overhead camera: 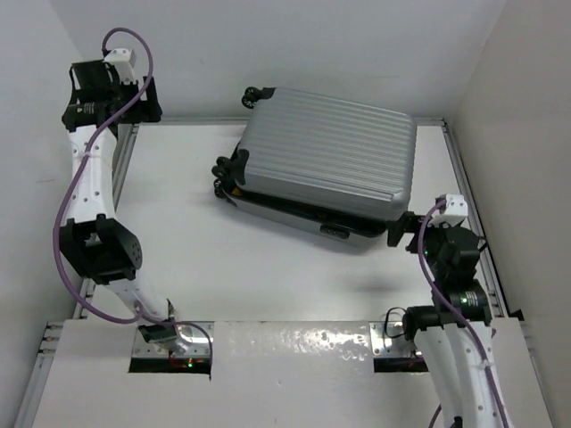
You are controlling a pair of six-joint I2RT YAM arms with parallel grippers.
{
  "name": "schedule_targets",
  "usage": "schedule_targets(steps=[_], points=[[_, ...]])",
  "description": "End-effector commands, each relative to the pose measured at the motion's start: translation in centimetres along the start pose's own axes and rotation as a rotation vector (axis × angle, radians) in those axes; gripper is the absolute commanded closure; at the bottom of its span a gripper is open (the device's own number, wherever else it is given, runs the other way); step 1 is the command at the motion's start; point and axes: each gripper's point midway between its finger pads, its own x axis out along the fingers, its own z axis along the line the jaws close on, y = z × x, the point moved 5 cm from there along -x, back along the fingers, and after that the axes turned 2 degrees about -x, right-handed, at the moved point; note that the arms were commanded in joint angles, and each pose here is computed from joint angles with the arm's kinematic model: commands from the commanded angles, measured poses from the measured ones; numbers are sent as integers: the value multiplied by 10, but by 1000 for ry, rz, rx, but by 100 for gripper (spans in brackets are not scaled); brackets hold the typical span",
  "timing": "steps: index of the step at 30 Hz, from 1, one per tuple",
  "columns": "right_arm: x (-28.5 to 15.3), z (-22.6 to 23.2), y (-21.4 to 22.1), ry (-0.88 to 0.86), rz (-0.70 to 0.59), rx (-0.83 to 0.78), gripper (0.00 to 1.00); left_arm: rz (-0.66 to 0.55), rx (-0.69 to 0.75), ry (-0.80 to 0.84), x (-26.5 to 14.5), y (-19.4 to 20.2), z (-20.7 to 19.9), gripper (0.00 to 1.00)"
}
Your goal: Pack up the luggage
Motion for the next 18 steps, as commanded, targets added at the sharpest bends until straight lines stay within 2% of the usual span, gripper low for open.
schedule_targets(steps=[1, 5, 6, 7, 8, 9, 10, 11, 12, 13, 14, 15, 16, 18], points=[[-34, 15, 23, -82, 237, 57, 1, -53, -25, 94, 5, -9, -9, 19], [-66, 53, -42, -333, 171, 69, 1, -18, -16, 146, 24, -6, -26, 21], [-65, 53, -48, -300, 187, 122, 1, 20, 2, 156, 37, 3, -29, 21], [-68, 46, -60, -213, 200, 160, 1, 50, 25, 176, 42, 6, -40, 22], [-49, 23, -56, 5, 266, 194, 1, 71, 59, 181, 49, 11, -44, 22], [-42, 14, -55, 115, 307, 234, 1, 121, 83, 166, 66, 23, -50, 22], [-39, 5, -64, 211, 331, 234, 1, 128, 105, 153, 73, 25, -52, 22], [-15, -6, -60, 324, 428, 230, 1, 142, 130, 133, 83, 29, -52, 22], [-5, -20, -65, 434, 447, 188, 1, 189, 172, 73, 105, 44, -50, 22], [6, -24, -83, 474, 434, 167, 1, 190, 194, 51, 114, 42, -50, 22], [34, -36, -73, 556, 523, 142, 1, 249, 232, 17, 135, 59, -45, 22], [46, -50, -72, 615, 541, 145, 1, 261, 254, 11, 142, 62, -52, 23], [64, -59, -76, 637, 517, 176, 1, 247, 262, 13, 150, 59, -55, 23], [96, -78, -54, 663, 578, 278, 1, 247, 273, -16, 171, 69, -55, 23]])
